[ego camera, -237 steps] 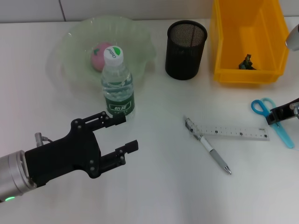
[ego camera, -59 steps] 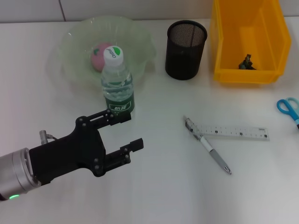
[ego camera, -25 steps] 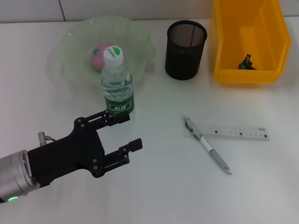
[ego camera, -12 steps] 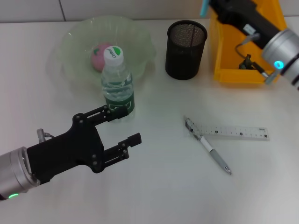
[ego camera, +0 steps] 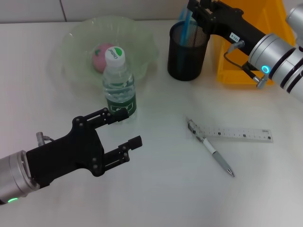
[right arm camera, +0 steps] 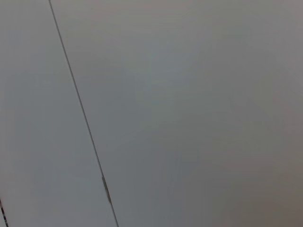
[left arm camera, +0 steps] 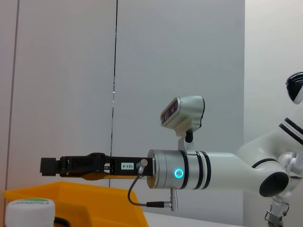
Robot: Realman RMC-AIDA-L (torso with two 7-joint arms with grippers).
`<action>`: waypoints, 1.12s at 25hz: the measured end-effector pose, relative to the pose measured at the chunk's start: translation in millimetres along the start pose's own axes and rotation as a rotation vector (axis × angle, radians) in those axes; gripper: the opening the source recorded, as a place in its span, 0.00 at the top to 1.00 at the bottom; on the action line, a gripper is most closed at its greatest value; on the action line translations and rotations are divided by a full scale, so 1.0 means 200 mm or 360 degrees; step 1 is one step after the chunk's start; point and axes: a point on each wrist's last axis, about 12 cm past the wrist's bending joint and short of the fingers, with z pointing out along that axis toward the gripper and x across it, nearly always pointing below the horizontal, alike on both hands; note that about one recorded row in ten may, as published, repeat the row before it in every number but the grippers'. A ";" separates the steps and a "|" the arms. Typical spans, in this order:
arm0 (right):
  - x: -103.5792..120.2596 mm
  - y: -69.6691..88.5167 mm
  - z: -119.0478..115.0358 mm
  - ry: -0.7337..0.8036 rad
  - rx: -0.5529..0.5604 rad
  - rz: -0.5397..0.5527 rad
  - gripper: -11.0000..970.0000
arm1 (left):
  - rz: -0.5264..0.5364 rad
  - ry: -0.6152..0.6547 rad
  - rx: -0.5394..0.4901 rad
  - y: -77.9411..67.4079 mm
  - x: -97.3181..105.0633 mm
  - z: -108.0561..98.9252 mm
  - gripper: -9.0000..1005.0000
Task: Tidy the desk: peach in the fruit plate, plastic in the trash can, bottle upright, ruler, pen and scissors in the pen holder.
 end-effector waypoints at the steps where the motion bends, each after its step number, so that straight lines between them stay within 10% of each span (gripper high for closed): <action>1: 0.00 0.00 0.00 0.0000 0.0000 0.0000 0.72 | 0.0000 0.0000 0.0000 0.00 0.00 0.00 0.35; 9: -0.02 0.00 -0.04 -0.0029 -0.0076 0.0060 0.54 | -0.0004 -0.0001 -0.0003 0.00 0.00 -0.01 0.35; 16: -0.25 -0.05 -0.18 0.0233 -0.0480 0.0023 0.46 | -0.0013 -0.0006 -0.0002 -0.01 0.00 -0.01 0.35; 28: -0.60 0.03 -0.35 0.1613 -0.0819 -0.0656 0.24 | -0.0023 -0.0008 0.0003 -0.01 0.00 0.00 0.35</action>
